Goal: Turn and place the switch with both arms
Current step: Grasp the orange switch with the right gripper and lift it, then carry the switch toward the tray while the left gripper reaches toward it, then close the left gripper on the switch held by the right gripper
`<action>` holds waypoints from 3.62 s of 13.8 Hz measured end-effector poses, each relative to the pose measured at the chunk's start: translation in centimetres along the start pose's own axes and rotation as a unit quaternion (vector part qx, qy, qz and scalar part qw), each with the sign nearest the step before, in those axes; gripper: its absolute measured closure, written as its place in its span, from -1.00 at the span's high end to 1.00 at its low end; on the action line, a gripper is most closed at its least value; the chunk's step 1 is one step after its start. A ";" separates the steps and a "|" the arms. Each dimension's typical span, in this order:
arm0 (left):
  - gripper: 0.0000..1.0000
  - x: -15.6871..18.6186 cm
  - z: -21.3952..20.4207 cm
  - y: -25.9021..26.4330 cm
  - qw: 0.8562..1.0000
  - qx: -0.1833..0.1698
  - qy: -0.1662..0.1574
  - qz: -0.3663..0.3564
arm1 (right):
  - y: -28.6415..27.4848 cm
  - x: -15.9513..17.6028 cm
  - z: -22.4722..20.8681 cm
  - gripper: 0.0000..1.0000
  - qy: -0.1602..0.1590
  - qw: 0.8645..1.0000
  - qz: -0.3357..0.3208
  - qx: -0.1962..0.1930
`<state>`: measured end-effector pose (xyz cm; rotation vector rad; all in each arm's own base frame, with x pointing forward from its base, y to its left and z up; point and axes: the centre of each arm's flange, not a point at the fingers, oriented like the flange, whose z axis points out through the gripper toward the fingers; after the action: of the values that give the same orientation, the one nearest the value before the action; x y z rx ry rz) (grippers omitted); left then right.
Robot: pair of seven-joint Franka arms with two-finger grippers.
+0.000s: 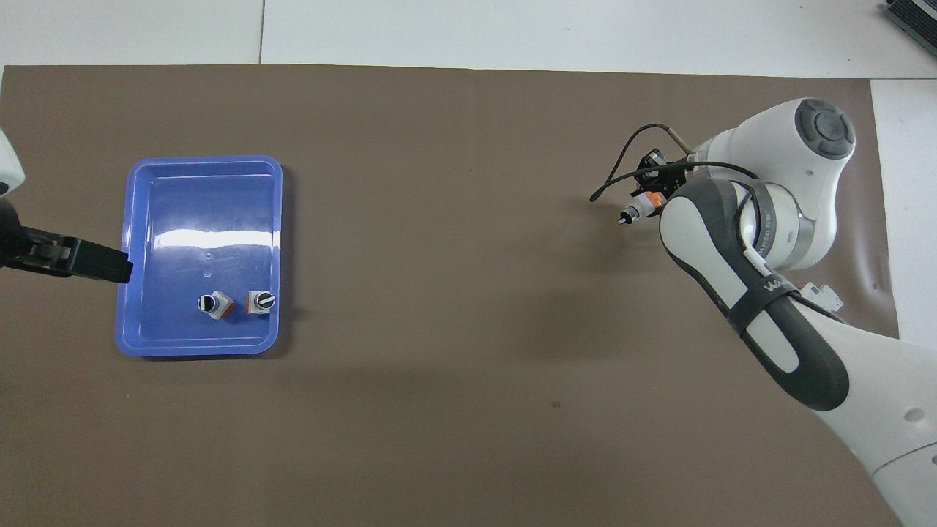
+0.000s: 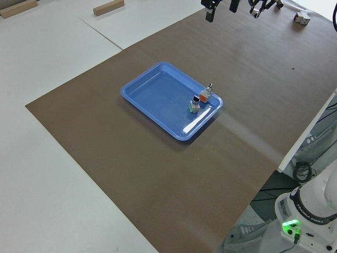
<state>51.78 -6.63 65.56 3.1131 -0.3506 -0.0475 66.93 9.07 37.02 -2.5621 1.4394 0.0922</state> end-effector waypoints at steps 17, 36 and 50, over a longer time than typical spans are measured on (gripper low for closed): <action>0.40 0.4 -0.9 4.9 0.947 -0.254 -0.026 -0.196 | -6.6 -30.5 -14.1 -0.18 -0.242 0.925 0.293 -0.011; 0.07 0.2 1.5 11.0 0.849 -0.258 -0.087 -0.453 | -6.8 -36.3 -13.8 -0.18 -0.238 0.936 0.258 0.009; -0.34 0.4 2.7 12.8 0.803 -0.266 -0.095 -0.525 | -6.9 -36.1 -13.8 -0.18 -0.237 0.936 0.258 0.010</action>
<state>49.24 -19.23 62.98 2.3247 1.1868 -0.3778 53.24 40.02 56.96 -1.8829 1.8250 0.7116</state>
